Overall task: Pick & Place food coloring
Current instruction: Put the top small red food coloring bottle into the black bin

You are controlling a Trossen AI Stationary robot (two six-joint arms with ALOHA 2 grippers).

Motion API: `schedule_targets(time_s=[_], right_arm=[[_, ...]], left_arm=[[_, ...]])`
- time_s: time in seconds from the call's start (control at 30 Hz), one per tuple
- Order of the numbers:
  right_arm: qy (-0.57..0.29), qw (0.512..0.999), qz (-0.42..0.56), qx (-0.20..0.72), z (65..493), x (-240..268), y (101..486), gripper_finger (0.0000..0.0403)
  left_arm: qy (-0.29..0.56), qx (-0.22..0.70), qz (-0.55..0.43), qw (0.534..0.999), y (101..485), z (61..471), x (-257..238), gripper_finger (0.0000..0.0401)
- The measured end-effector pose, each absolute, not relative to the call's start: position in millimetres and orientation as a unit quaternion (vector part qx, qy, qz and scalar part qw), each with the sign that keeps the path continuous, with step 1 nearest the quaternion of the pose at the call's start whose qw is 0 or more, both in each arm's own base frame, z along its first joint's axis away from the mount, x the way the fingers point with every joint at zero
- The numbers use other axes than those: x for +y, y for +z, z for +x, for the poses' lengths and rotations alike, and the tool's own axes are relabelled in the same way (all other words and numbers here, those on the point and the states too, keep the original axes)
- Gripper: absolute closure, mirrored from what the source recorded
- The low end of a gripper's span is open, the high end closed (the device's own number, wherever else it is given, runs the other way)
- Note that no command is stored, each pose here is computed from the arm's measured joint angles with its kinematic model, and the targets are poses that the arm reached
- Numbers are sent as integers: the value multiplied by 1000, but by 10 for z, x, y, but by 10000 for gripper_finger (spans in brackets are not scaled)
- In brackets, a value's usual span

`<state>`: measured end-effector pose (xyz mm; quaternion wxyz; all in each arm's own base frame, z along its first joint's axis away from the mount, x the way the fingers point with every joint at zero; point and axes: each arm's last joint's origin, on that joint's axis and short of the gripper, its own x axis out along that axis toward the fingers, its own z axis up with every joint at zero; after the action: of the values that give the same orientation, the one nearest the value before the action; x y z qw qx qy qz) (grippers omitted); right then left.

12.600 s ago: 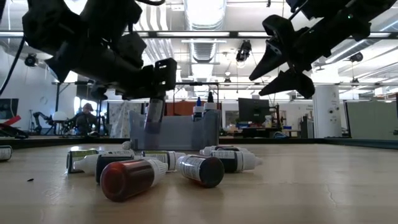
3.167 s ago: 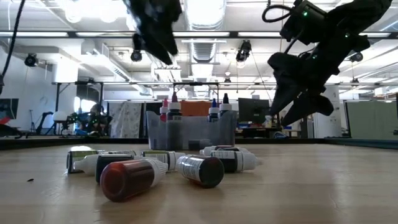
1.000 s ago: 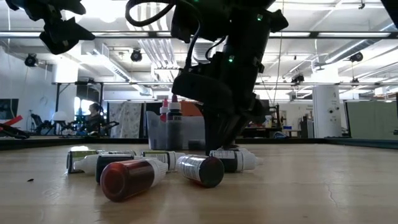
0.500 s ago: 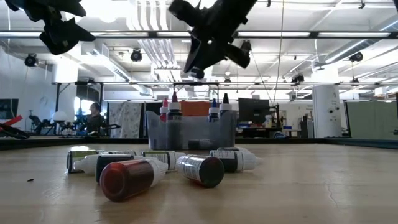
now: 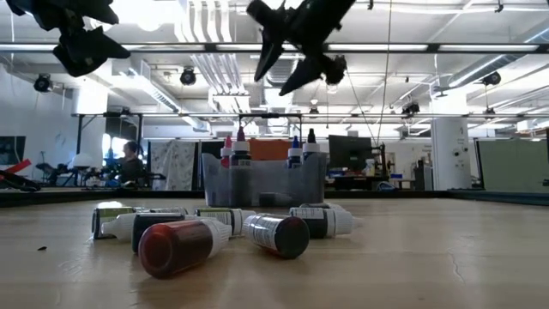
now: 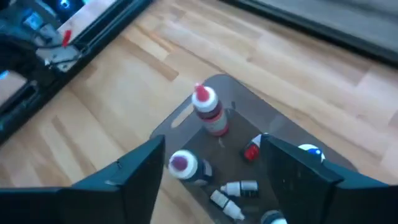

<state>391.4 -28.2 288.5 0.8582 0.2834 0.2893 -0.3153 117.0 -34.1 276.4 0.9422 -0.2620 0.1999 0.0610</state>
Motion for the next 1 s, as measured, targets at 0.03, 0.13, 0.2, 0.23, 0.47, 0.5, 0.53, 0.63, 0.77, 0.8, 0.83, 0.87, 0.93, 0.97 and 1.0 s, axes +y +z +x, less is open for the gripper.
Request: schedule_targets(time_s=[0.03, 0.13, 0.2, 0.23, 0.47, 0.5, 0.53, 0.63, 0.77, 0.8, 0.83, 0.87, 0.93, 0.97, 1.0], right_arm=[[-311, 865, 266, 289, 3900, -209, 2915, 144], [-261, 884, 226, 315, 3871, 89, 2949, 137], [-211, 884, 211, 360, 3827, 315, 2905, 139], [-190, 879, 205, 386, 3810, 440, 2851, 141], [-71, 855, 89, 507, 3789, 1184, 2334, 157], [-63, 851, 73, 517, 3796, 1238, 2259, 159], [-61, 846, 63, 527, 3800, 1272, 2190, 160], [-69, 820, 44, 566, 3790, 1289, 1999, 161], [-40, 795, -22, 604, 3782, 1286, 1825, 161], [-24, 793, -44, 607, 3794, 1292, 1784, 162], [-7, 790, -66, 609, 3806, 1297, 1746, 163], [9, 787, -88, 611, 3816, 1301, 1715, 163], [35, 779, -121, 615, 3831, 1305, 1652, 163], [44, 774, -135, 618, 3836, 1306, 1617, 163], [53, 770, -146, 619, 3844, 1307, 1587, 163]], left_arm=[[61, 200, -264, 941, 2762, 1170, -341, 195], [63, 202, -272, 939, 2759, 1170, -341, 195], [66, 204, -276, 937, 2752, 1183, -345, 195], [65, 207, -275, 937, 2748, 1188, -349, 195], [68, 232, -267, 933, 2690, 1272, -384, 195], [67, 237, -266, 932, 2679, 1286, -391, 195], [65, 242, -266, 931, 2669, 1298, -398, 195], [63, 257, -282, 922, 2638, 1335, -420, 195], [56, 275, -286, 916, 2603, 1373, -444, 195], [57, 277, -286, 915, 2597, 1380, -447, 195], [59, 279, -288, 914, 2591, 1386, -449, 195], [59, 280, -289, 914, 2589, 1389, -450, 195], [61, 280, -293, 912, 2587, 1392, -451, 195], [62, 280, -295, 911, 2587, 1393, -451, 195], [62, 280, -296, 911, 2586, 1393, -451, 195]])
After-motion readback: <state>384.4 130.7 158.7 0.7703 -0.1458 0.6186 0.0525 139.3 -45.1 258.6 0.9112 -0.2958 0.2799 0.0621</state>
